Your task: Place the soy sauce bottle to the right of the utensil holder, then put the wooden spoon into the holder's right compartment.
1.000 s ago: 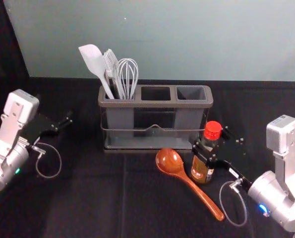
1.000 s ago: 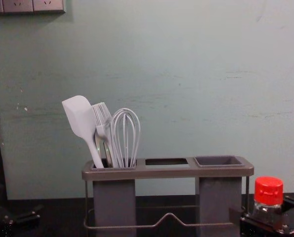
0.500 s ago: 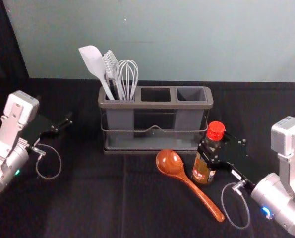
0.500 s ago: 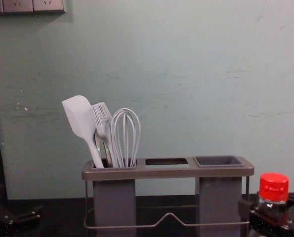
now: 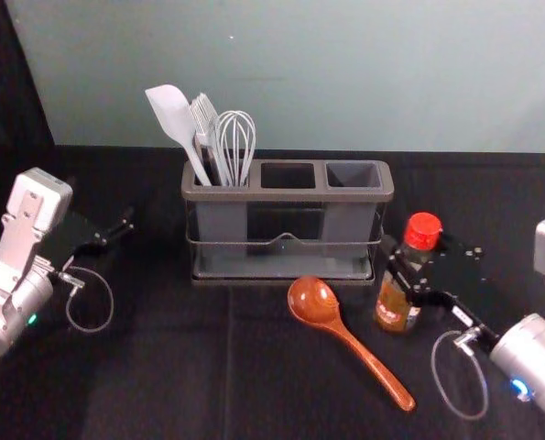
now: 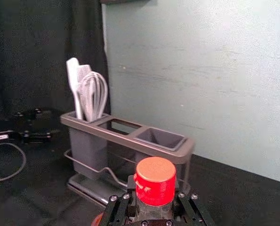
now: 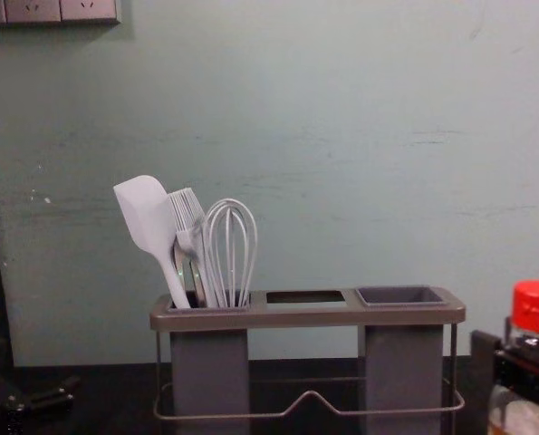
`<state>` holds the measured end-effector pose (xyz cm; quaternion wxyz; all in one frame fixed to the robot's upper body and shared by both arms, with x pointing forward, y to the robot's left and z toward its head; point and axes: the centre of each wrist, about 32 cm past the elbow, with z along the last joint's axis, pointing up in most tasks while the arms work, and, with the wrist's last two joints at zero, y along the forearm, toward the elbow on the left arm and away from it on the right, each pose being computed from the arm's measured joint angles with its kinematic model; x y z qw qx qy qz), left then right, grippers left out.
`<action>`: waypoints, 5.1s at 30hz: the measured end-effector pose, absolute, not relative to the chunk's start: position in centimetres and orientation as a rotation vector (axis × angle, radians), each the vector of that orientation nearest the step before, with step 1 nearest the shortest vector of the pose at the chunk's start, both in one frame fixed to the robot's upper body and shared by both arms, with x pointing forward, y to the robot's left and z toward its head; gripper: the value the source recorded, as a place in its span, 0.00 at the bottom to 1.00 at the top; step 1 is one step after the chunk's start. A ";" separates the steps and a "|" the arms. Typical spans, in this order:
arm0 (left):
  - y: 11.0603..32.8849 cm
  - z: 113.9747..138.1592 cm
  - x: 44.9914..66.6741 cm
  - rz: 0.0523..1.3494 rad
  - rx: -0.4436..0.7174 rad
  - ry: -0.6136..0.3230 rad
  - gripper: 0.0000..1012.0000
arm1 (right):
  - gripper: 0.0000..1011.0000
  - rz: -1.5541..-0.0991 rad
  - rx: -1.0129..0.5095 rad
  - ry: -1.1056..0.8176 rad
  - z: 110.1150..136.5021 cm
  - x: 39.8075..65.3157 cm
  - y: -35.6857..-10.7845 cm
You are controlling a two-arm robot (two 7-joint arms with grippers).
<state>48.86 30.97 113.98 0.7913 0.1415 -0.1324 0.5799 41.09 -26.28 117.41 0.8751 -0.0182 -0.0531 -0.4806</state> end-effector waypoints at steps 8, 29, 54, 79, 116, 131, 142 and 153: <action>31.0 114.0 48.9 1.248 0.304 -0.285 0.99 | 0.39 -1.063 -0.059 -0.120 117.8 41.6 -28.1; 31.0 114.0 48.9 1.248 0.304 -0.285 0.99 | 0.39 -1.091 -0.062 -0.129 118.1 44.9 -31.8; 31.0 114.0 48.9 1.248 0.305 -0.285 0.99 | 0.39 -0.940 -0.059 -0.053 117.5 50.9 -34.5; 31.0 114.0 48.9 1.248 0.305 -0.285 0.99 | 0.39 -0.925 -0.058 -0.044 116.9 53.3 -32.3; 31.0 114.0 48.9 1.248 0.304 -0.285 0.99 | 0.71 -0.934 -0.043 -0.042 116.9 53.1 -31.4; 31.0 114.0 48.9 1.248 0.304 -0.285 0.99 | 0.99 -0.971 0.016 -0.073 118.3 50.0 -32.4; 31.0 114.0 48.9 1.248 0.304 -0.285 0.99 | 0.99 -0.967 -0.039 -0.040 118.9 45.9 -33.1; 31.0 114.0 48.9 1.248 0.304 -0.285 0.99 | 0.99 -0.923 -0.219 0.034 119.9 43.3 -32.8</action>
